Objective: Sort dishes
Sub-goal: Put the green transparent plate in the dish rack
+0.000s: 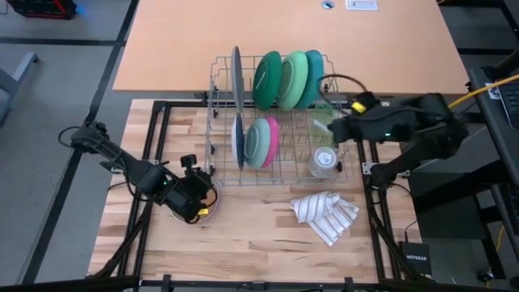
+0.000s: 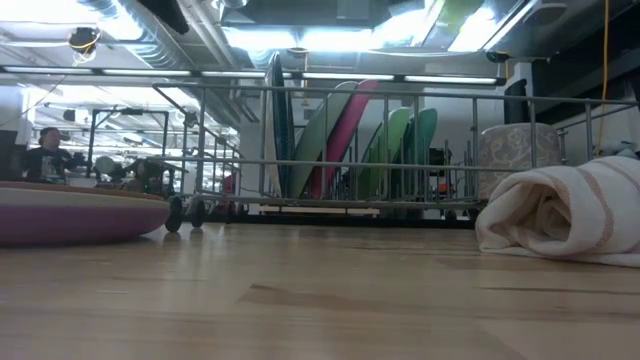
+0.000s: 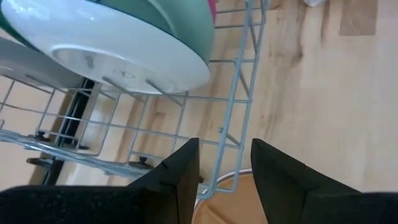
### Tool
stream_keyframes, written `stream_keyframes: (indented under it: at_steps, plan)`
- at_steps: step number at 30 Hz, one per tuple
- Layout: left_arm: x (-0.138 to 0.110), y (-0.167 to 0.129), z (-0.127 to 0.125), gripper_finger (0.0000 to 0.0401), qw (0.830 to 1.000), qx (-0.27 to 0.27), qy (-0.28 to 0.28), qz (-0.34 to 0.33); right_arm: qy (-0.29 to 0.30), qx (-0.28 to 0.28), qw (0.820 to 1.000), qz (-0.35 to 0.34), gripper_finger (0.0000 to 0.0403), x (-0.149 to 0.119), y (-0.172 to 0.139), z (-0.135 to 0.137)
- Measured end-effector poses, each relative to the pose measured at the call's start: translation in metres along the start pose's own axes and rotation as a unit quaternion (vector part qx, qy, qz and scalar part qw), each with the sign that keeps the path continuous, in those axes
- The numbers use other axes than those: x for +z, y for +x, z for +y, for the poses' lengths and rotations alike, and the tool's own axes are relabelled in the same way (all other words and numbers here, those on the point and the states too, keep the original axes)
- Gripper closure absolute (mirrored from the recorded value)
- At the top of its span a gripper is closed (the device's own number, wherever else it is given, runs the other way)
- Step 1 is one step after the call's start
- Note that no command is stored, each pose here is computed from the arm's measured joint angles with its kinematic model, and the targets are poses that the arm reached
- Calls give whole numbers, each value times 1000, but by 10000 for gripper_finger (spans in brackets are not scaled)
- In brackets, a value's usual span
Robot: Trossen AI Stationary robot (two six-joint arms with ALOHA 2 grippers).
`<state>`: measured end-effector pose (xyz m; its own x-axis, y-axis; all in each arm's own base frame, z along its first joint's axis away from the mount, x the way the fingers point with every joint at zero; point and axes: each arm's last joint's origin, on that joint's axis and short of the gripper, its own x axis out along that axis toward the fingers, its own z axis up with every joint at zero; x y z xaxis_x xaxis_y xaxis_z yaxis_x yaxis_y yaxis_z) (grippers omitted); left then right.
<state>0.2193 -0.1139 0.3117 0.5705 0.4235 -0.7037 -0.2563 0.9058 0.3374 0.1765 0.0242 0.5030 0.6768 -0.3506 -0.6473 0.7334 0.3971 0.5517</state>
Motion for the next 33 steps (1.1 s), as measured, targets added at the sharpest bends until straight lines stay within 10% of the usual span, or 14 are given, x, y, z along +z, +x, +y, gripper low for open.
stream_keyframes:
  at_steps: [6, 22, 33]
  plan:
    - [-2, -1, -3, 268, 1000, -4, -14, -1, 14, -49, 999, 6, 403, -18, 15, -35]
    - [-3, -5, -9, 268, 999, -18, -39, -12, 36, 134, 990, -13, 403, -62, 58, -100]
    - [0, -6, -10, 268, 998, -25, -51, -23, 28, 107, 992, -62, 403, -77, 77, -123]
